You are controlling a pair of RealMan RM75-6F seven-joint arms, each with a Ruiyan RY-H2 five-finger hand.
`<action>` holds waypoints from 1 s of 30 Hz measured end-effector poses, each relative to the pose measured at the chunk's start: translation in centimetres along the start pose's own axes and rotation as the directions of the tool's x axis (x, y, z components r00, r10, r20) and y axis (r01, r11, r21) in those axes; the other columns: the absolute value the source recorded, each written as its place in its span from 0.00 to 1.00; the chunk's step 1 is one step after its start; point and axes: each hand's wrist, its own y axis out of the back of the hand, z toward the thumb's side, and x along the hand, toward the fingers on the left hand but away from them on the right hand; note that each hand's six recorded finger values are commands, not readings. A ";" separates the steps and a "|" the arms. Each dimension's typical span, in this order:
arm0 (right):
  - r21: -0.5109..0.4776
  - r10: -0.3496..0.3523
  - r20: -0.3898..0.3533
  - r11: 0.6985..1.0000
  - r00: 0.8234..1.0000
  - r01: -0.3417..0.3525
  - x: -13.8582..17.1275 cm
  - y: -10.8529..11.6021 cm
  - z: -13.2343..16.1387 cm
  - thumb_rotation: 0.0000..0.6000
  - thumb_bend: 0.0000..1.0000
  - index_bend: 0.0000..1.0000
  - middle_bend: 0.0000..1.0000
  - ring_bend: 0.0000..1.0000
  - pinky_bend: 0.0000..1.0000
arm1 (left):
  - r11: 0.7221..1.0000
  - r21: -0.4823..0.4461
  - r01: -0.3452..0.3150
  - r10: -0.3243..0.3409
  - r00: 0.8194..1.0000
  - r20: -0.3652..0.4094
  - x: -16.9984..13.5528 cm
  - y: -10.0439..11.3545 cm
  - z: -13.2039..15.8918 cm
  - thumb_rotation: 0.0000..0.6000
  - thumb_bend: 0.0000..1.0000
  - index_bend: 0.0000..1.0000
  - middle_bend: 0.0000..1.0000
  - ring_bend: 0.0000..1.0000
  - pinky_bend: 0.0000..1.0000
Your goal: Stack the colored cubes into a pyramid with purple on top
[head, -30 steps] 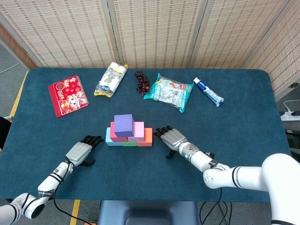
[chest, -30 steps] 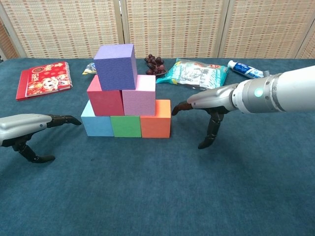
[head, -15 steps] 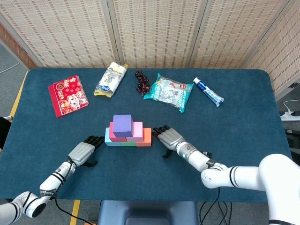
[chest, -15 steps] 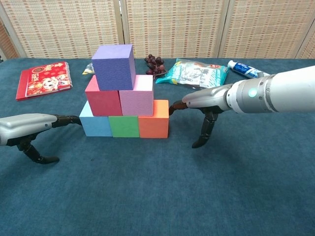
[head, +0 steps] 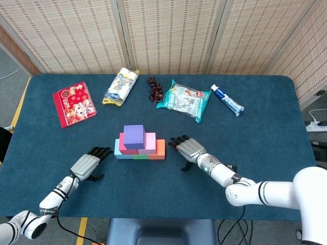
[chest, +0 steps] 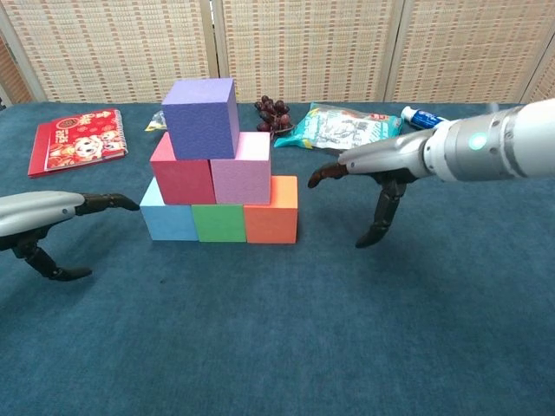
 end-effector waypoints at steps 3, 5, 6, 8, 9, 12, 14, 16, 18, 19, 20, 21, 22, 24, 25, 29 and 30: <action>-0.018 -0.025 0.003 1.000 1.000 0.025 1.4 1.5 -0.4 1.00 0.30 0.00 0.00 0.00 0.00 | 0.999 -0.012 -0.038 0.038 0.999 0.004 -0.9 1.1 -0.1 1.00 0.34 0.07 0.00 0.00 0.01; -0.039 -0.043 -0.002 0.998 0.999 0.043 2.3 2.6 -0.3 1.00 0.30 0.00 0.00 0.00 0.00 | 0.998 -0.028 -0.060 0.060 0.998 0.011 -1.4 1.8 0.1 1.00 0.34 0.07 0.00 0.00 0.01; -0.049 -0.049 -0.007 0.998 0.999 0.049 2.5 3.1 -0.1 1.00 0.30 0.00 0.00 0.00 0.00 | 0.997 -0.035 -0.067 0.068 0.998 0.016 -1.5 2.1 0.2 1.00 0.34 0.07 0.00 0.00 0.01; -0.065 -0.052 -0.021 0.997 0.998 0.051 2.6 3.5 0.4 1.00 0.30 0.00 0.00 0.00 0.00 | 0.996 -0.046 -0.080 0.082 0.996 0.029 -1.6 2.7 0.6 1.00 0.34 0.07 0.00 0.00 0.01; -0.066 -0.048 -0.026 0.997 0.999 0.046 2.6 3.5 0.5 1.00 0.30 0.00 0.00 0.00 0.00 | 0.995 -0.048 -0.083 0.085 0.996 0.035 -1.6 2.8 0.8 1.00 0.34 0.07 0.00 0.00 0.01; -0.066 -0.036 -0.040 0.997 0.999 0.033 2.1 3.4 1.2 1.00 0.30 0.00 0.00 0.00 0.00 | 0.995 -0.042 -0.088 0.090 0.994 0.054 -1.4 3.1 1.4 1.00 0.34 0.07 0.00 0.00 0.01; -0.069 -0.029 -0.050 0.997 0.998 0.026 1.7 3.2 1.7 1.00 0.30 0.00 0.00 0.00 0.00 | 0.996 -0.034 -0.087 0.089 0.994 0.064 -1.3 3.2 1.8 1.00 0.34 0.07 0.00 0.00 0.01; -0.070 -0.026 -0.060 0.997 0.998 0.022 1.3 3.0 2.2 1.00 0.30 0.00 0.00 0.00 0.00 | 0.996 -0.026 -0.085 0.087 0.994 0.071 -1.1 3.2 2.1 1.00 0.34 0.07 0.00 0.00 0.01; -0.073 -0.025 -0.064 0.997 0.998 0.020 1.0 3.0 2.6 1.00 0.30 0.00 0.00 0.00 0.00 | 0.997 -0.019 -0.081 0.082 0.994 0.074 -1.0 3.2 2.3 1.00 0.34 0.07 0.00 0.00 0.01; -0.075 -0.025 -0.066 0.997 0.998 0.020 0.8 3.0 2.8 1.00 0.30 0.00 0.00 0.00 0.00 | 0.997 -0.013 -0.079 0.079 0.994 0.075 -1.0 3.2 2.3 1.00 0.34 0.07 0.00 0.00 0.01; -0.076 -0.025 -0.066 0.997 0.997 0.020 0.7 3.1 2.8 1.00 0.30 0.00 0.00 0.00 0.00 | 0.997 -0.009 -0.076 0.077 0.994 0.076 -0.9 3.1 2.4 1.00 0.34 0.07 0.00 0.00 0.01; -0.077 -0.026 -0.067 0.997 0.997 0.020 0.6 3.1 2.9 1.00 0.30 0.00 0.00 0.00 0.00 | 0.997 -0.005 -0.075 0.075 0.994 0.077 -0.9 3.1 2.4 1.00 0.34 0.07 0.00 0.00 0.01; -0.078 -0.026 -0.067 0.997 0.997 0.021 0.5 3.1 3.0 1.00 0.30 0.00 0.00 0.00 0.00 | 0.997 -0.002 -0.072 0.072 0.994 0.079 -0.8 3.1 2.5 1.00 0.34 0.07 0.00 0.00 0.01; -0.081 -0.027 -0.068 0.997 0.997 0.021 0.4 3.1 3.2 1.00 0.30 0.00 0.00 0.00 0.00 | 0.998 0.001 -0.070 0.070 0.994 0.081 -0.6 3.1 2.6 1.00 0.34 0.07 0.00 0.00 0.01; -0.082 -0.028 -0.069 0.996 0.997 0.022 0.3 3.1 3.3 1.00 0.30 0.00 0.00 0.00 0.00 | 0.998 0.003 -0.070 0.069 0.994 0.082 -0.5 3.1 2.7 1.00 0.34 0.07 0.00 0.00 0.01; -0.087 -0.028 -0.072 0.996 0.997 0.022 0.1 3.1 3.6 1.00 0.30 0.00 0.00 0.00 0.00 | 0.997 0.011 -0.071 0.069 0.994 0.087 -0.2 3.3 2.8 1.00 0.34 0.07 0.00 0.00 0.01; -0.088 -0.029 -0.072 0.996 0.997 0.023 0.1 3.1 3.6 1.00 0.30 0.00 0.00 0.00 0.00 | 0.997 0.012 -0.071 0.070 0.994 0.090 -0.2 3.3 2.9 1.00 0.34 0.07 0.00 0.00 0.01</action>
